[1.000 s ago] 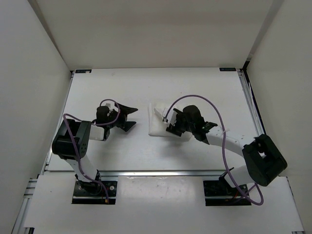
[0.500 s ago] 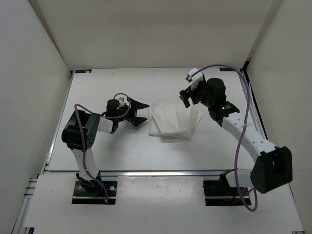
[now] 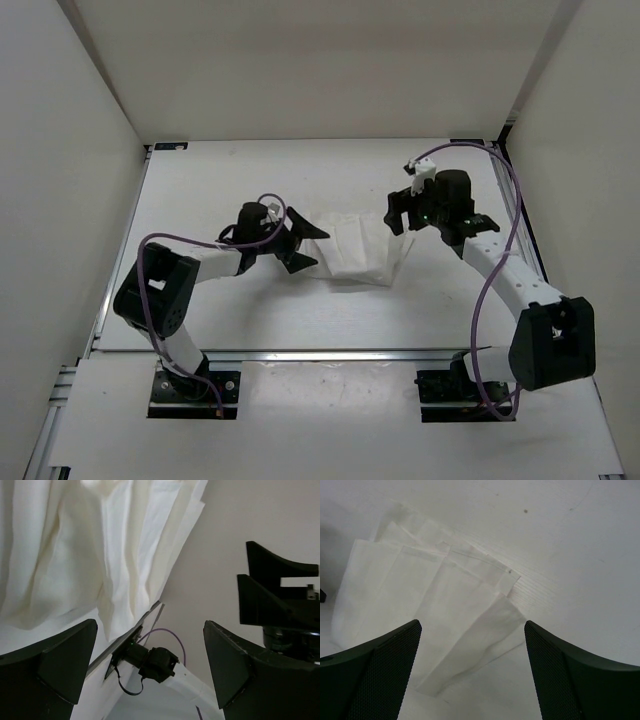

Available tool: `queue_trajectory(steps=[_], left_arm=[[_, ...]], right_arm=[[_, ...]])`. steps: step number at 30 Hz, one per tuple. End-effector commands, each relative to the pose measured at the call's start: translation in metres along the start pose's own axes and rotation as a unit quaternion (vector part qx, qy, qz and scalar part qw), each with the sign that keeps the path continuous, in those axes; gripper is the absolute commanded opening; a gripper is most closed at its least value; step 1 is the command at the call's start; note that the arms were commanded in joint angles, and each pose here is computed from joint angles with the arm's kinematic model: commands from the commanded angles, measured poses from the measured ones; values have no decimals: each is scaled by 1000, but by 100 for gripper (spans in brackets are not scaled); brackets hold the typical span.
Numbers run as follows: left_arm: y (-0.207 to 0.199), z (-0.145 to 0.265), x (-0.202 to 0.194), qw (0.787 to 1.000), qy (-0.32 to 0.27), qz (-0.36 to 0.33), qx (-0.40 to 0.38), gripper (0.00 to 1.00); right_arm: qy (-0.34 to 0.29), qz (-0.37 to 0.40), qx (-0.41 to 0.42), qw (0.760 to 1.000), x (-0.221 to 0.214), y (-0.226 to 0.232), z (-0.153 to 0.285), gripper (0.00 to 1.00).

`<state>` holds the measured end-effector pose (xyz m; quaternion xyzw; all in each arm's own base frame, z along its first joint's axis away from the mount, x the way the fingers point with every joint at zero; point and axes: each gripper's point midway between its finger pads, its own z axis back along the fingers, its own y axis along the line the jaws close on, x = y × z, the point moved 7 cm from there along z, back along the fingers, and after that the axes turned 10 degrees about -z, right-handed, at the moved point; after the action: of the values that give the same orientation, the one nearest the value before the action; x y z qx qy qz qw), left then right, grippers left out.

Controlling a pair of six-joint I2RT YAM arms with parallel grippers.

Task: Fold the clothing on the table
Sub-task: Fold the skirt

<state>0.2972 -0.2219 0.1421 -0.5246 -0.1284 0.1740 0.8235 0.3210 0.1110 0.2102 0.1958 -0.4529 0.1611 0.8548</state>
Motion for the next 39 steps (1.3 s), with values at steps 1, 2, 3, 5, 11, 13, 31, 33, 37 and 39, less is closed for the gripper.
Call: queue_trajectory(steps=[1, 2, 3, 5, 11, 13, 31, 33, 37, 39], left_arm=[[-1, -10, -36, 999, -8, 6, 38, 99], [-5, -12, -36, 999, -27, 11, 32, 98], [-3, -16, -48, 999, -24, 8, 35, 99], [-2, -23, -54, 998, -41, 5, 48, 99], [3, -42, -57, 996, -65, 7, 61, 98], [-1, -48, -54, 995, -75, 0, 61, 99], [-20, -73, -37, 994, -103, 1, 27, 99], [-19, -75, -33, 994, -109, 5, 28, 99], [-21, -83, -31, 994, -109, 7, 28, 99], [-19, -86, -32, 993, -111, 12, 29, 99]], right_arm=[[-6, -14, 24, 1000, -4, 14, 6, 89], [-4, -23, 19, 1000, -10, 12, 7, 88], [-10, -25, 18, 999, -7, 13, 8, 88], [-8, -37, 16, 999, -11, 12, 10, 88], [-10, -38, 10, 999, -20, 6, 21, 87], [-10, -41, 8, 999, -21, 5, 23, 87], [-16, -37, -7, 999, -35, 2, 38, 87], [-17, -40, -7, 999, -36, 0, 41, 86], [-18, -38, -12, 999, -37, -2, 43, 88], [-16, -43, -16, 999, -40, -4, 44, 86]])
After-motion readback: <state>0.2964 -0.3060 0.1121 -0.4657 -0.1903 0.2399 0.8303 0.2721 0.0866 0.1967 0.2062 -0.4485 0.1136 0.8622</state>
